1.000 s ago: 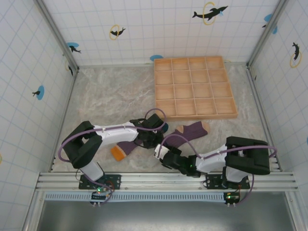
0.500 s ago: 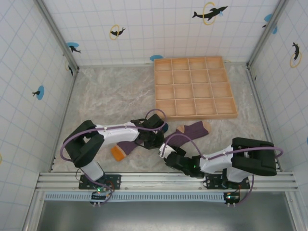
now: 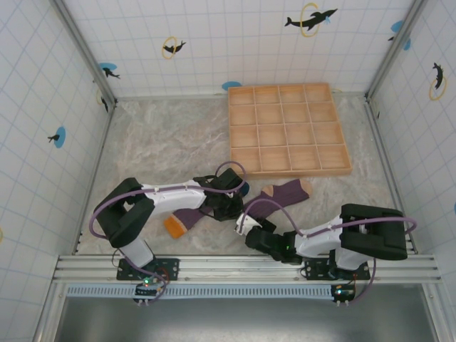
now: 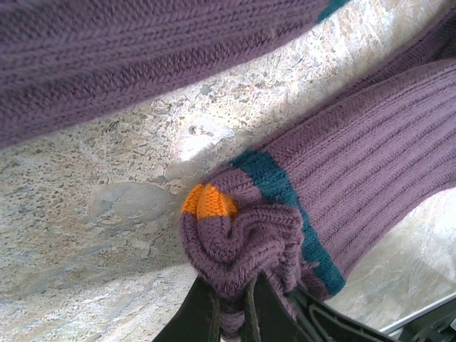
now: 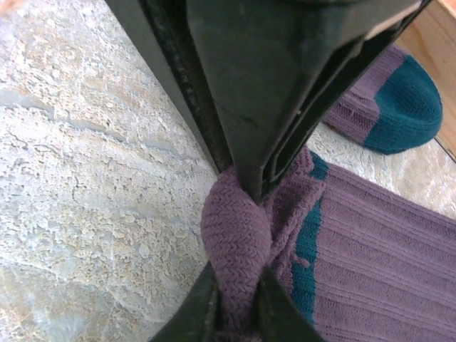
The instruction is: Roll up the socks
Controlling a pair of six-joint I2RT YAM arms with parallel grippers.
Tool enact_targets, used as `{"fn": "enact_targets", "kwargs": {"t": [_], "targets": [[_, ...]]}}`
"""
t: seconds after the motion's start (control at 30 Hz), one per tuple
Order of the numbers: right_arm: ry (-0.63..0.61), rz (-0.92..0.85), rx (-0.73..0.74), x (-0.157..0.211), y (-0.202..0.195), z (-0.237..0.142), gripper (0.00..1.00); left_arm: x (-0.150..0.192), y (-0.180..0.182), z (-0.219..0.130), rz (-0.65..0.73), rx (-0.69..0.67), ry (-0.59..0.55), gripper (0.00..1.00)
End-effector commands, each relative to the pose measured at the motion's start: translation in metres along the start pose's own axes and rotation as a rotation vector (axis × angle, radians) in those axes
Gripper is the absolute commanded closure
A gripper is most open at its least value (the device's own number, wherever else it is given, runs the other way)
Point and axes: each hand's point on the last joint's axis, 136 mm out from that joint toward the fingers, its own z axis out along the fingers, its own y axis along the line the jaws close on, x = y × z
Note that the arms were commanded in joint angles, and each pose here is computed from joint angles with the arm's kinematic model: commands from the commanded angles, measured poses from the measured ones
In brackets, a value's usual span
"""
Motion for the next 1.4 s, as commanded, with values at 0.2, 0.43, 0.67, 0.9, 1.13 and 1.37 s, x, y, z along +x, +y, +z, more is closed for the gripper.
{"fn": "enact_targets", "kwargs": {"t": [0.2, 0.43, 0.67, 0.9, 1.13, 1.37], "targets": [[0.016, 0.205, -0.162, 0.013, 0.004, -0.003, 1.0, -0.01, -0.005, -0.008, 0.011, 0.016, -0.046, 0.44], [-0.037, 0.487, -0.301, 0.008, -0.005, -0.01, 1.0, -0.029, -0.03, -0.03, 0.075, 0.14, -0.185, 0.39], [-0.042, 0.773, -0.378, 0.011, -0.02, -0.012, 1.0, -0.037, -0.035, -0.05, 0.069, 0.298, -0.335, 0.39], [-0.033, 1.047, -0.437, 0.014, -0.029, -0.014, 1.0, -0.031, -0.03, -0.043, 0.066, 0.289, -0.326, 0.51], [0.001, 1.237, -0.383, 0.031, -0.042, -0.014, 1.0, -0.029, -0.029, -0.037, 0.091, 0.272, -0.328, 0.7], [0.101, 1.38, -0.332, 0.055, -0.047, -0.01, 1.0, -0.021, -0.028, -0.021, 0.082, 0.246, -0.284, 0.75]]}}
